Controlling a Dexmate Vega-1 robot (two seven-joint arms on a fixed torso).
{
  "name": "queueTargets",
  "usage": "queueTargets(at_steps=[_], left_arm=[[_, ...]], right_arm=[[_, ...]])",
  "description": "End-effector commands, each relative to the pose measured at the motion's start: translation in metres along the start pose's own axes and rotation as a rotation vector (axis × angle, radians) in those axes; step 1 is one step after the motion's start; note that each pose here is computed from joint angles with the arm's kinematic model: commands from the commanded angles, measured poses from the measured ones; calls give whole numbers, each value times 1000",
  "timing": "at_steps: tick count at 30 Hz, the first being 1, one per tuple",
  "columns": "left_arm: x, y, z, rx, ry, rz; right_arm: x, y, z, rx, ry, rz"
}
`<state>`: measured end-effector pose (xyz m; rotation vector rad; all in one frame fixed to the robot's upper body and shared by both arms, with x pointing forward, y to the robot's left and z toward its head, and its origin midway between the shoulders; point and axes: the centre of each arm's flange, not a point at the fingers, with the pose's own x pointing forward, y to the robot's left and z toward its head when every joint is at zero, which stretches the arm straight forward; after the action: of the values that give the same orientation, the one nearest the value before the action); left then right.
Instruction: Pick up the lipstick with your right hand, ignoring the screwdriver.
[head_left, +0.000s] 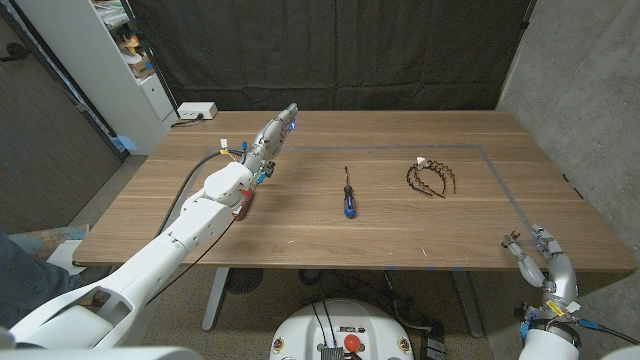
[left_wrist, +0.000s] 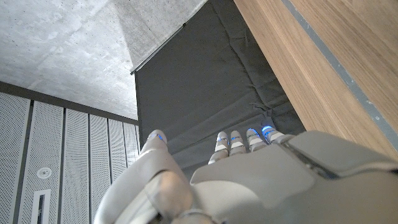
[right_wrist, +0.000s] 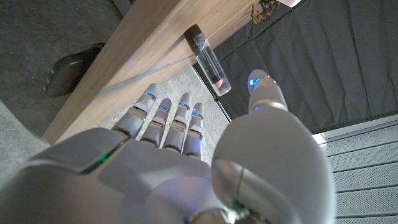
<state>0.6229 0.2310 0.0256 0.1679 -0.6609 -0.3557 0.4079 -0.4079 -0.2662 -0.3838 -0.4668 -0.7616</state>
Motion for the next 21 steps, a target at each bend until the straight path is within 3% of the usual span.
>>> queueTargets(at_steps=[1, 21], left_arm=[[0, -1, -1, 2, 11, 5], [3, -1, 0, 8, 10, 4]], right_arm=[[4, 4, -4, -2, 2, -7], [9, 9, -4, -7, 8, -30]])
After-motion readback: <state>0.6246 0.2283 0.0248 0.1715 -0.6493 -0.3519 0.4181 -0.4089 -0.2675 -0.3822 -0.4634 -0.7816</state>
